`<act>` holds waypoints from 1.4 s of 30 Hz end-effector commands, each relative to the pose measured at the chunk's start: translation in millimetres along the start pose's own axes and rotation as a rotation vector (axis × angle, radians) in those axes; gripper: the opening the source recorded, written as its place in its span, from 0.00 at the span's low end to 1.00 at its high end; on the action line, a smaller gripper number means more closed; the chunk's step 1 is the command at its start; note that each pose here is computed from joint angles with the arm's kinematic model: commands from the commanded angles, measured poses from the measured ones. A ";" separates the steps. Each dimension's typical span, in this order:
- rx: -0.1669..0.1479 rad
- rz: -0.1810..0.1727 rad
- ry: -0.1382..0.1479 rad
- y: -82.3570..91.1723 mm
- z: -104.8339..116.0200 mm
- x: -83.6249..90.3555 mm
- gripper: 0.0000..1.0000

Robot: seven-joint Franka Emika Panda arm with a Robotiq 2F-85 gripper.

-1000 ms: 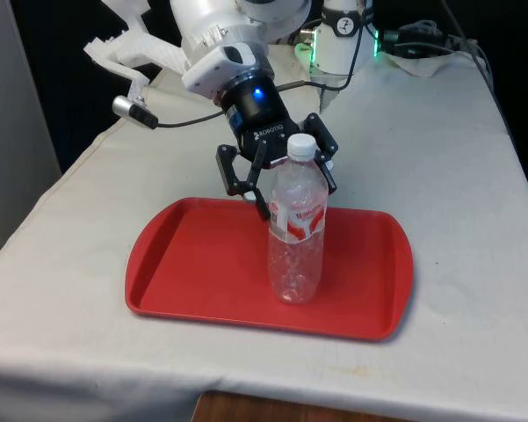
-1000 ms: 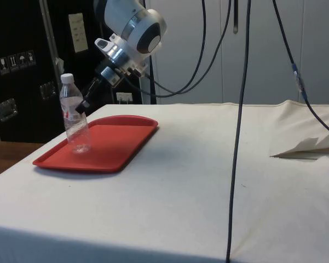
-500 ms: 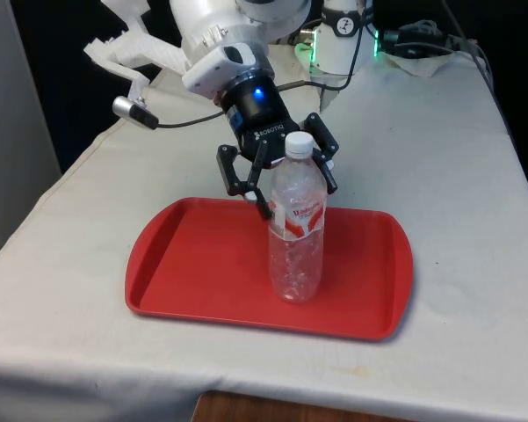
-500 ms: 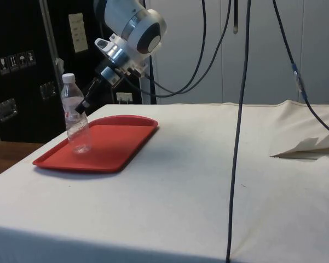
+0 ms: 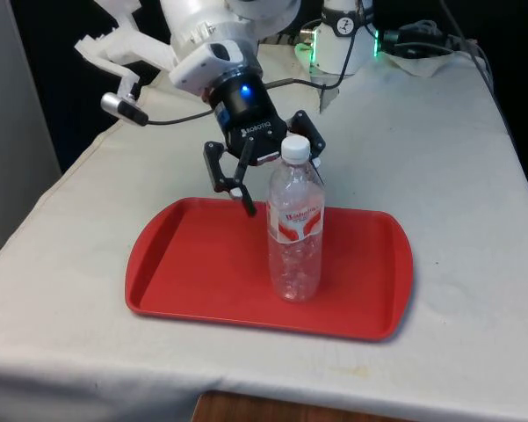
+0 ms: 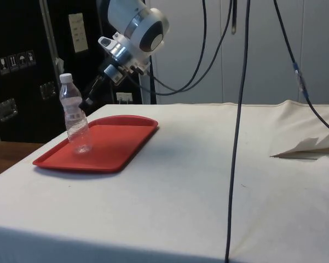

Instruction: Place the bottle upright on the tray.

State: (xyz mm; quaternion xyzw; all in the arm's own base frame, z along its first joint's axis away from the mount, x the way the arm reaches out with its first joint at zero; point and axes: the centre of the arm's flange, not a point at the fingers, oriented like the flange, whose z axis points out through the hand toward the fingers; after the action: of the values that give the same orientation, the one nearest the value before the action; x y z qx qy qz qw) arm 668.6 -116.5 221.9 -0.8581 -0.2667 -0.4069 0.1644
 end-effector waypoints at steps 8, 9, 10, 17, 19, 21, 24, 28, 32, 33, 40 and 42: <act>-0.001 0.003 0.004 6.7 -9.0 -2.3 1.00; -0.004 0.003 0.005 5.4 -13.3 -2.0 1.00; -0.003 0.002 0.006 5.0 -14.3 -2.4 1.00; 0.003 -0.001 0.016 -1.4 -27.8 -1.3 1.00; 0.003 -0.002 0.018 -2.1 -30.1 -1.1 1.00; 0.007 -0.005 0.022 -6.1 -35.8 -0.9 1.00; 0.009 -0.010 0.027 -9.4 -42.0 -0.1 1.00; 0.012 -0.015 0.032 -13.4 -49.2 0.6 1.00; 0.013 -0.021 0.038 -16.5 -55.8 2.7 1.00; 0.014 -0.016 0.039 -15.6 -53.3 1.5 1.00; 0.012 -0.036 0.042 -22.6 -69.8 7.1 1.00; 0.013 -0.041 0.043 -23.6 -71.2 8.4 1.00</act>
State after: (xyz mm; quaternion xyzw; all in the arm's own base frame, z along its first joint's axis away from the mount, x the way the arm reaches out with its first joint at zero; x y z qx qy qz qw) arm 617.1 -131.1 272.6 -0.8414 -0.2802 -0.4300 0.1691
